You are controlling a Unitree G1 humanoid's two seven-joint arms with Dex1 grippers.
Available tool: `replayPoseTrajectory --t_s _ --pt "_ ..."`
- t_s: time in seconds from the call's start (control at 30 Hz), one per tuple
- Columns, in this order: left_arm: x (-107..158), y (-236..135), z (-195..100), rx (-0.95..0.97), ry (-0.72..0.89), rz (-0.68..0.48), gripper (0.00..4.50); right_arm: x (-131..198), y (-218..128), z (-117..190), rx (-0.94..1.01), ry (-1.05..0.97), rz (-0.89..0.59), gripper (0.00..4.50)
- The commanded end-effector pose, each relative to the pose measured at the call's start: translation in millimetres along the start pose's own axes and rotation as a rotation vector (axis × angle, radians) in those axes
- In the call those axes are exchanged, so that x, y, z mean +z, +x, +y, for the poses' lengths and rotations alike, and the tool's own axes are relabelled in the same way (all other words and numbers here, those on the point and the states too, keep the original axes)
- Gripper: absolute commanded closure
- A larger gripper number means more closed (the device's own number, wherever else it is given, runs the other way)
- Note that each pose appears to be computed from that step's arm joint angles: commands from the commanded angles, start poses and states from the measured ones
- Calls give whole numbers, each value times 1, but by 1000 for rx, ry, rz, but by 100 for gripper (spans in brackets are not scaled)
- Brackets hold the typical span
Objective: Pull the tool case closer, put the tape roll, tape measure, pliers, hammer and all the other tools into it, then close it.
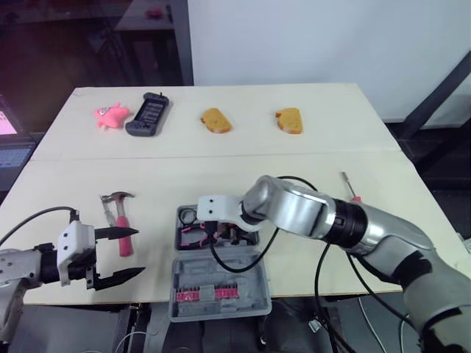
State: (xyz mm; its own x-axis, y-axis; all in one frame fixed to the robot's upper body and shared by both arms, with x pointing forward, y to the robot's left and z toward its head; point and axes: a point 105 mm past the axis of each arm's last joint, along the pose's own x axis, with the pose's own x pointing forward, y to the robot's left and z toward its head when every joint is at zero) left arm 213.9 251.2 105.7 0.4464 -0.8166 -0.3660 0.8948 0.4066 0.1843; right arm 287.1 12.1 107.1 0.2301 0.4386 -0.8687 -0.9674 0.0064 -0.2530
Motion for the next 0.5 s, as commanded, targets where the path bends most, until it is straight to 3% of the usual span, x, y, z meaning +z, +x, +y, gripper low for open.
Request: replayPoseTrajectory --t_s 0.03,0.5 --pt "7 1 0 5 16 -21 0 12 -1 -5 -20 -38 -36 353" --pt "6 2 2 14 18 -15 0 -8 18 1 23 14 -15 353"
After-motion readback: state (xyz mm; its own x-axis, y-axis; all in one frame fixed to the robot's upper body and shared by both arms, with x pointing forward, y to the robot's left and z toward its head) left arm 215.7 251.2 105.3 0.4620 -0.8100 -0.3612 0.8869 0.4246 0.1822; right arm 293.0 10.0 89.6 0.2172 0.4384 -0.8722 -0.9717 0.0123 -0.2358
